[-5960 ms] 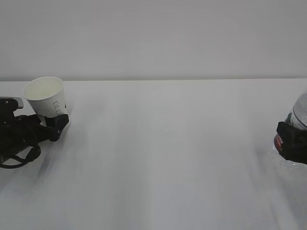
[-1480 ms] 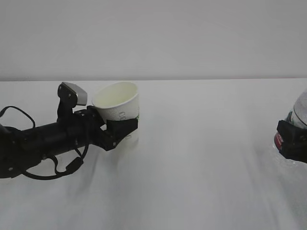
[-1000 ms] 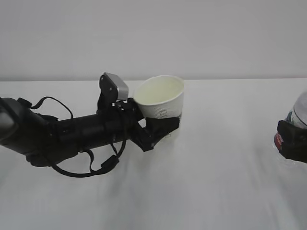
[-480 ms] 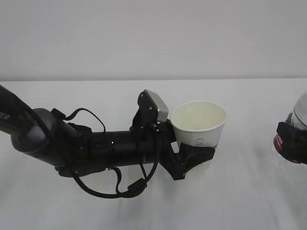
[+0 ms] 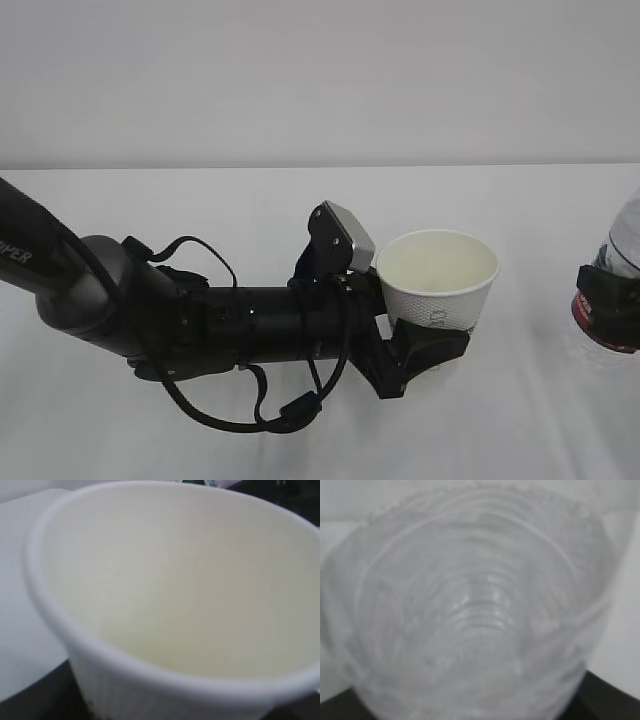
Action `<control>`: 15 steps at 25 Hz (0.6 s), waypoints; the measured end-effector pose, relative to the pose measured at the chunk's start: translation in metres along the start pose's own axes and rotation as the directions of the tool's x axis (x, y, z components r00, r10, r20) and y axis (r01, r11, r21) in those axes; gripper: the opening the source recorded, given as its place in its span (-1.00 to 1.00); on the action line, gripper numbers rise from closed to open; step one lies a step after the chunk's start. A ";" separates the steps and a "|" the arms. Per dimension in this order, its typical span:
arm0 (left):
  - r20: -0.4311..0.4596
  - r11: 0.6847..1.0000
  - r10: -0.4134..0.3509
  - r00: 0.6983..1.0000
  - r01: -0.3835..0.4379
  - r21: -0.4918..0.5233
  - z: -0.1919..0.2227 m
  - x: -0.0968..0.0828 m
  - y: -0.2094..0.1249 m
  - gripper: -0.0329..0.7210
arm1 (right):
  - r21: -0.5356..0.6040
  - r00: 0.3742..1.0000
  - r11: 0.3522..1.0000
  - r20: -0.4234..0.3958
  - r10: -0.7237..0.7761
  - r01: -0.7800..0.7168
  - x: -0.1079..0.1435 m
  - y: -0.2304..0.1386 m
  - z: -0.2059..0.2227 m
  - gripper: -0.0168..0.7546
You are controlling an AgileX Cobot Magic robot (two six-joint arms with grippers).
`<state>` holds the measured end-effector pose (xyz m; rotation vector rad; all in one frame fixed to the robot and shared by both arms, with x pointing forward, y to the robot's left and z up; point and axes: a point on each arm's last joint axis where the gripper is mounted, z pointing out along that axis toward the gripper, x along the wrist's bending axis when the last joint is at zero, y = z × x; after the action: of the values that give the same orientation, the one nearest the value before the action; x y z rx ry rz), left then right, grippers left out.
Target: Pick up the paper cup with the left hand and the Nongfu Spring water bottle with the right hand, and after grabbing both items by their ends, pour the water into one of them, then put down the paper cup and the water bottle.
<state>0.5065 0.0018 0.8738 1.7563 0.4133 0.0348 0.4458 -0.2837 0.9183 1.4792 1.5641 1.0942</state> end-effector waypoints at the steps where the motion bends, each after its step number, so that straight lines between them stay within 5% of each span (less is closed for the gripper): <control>1: 0.000 1.000 -0.005 1.000 0.005 0.000 0.000 0.000 0.000 0.51 | 0.000 1.000 1.000 0.001 -0.001 0.001 0.000 0.002 -0.002 0.25; 15: -0.001 0.999 -0.044 0.999 0.044 0.002 0.000 0.000 0.000 0.51 | 0.082 0.992 0.988 0.011 -0.130 0.128 0.000 0.032 -0.013 0.25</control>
<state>0.5065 0.0017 0.8736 1.7487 0.4526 0.0037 0.4466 -0.2854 0.9524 1.4145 1.6860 0.9526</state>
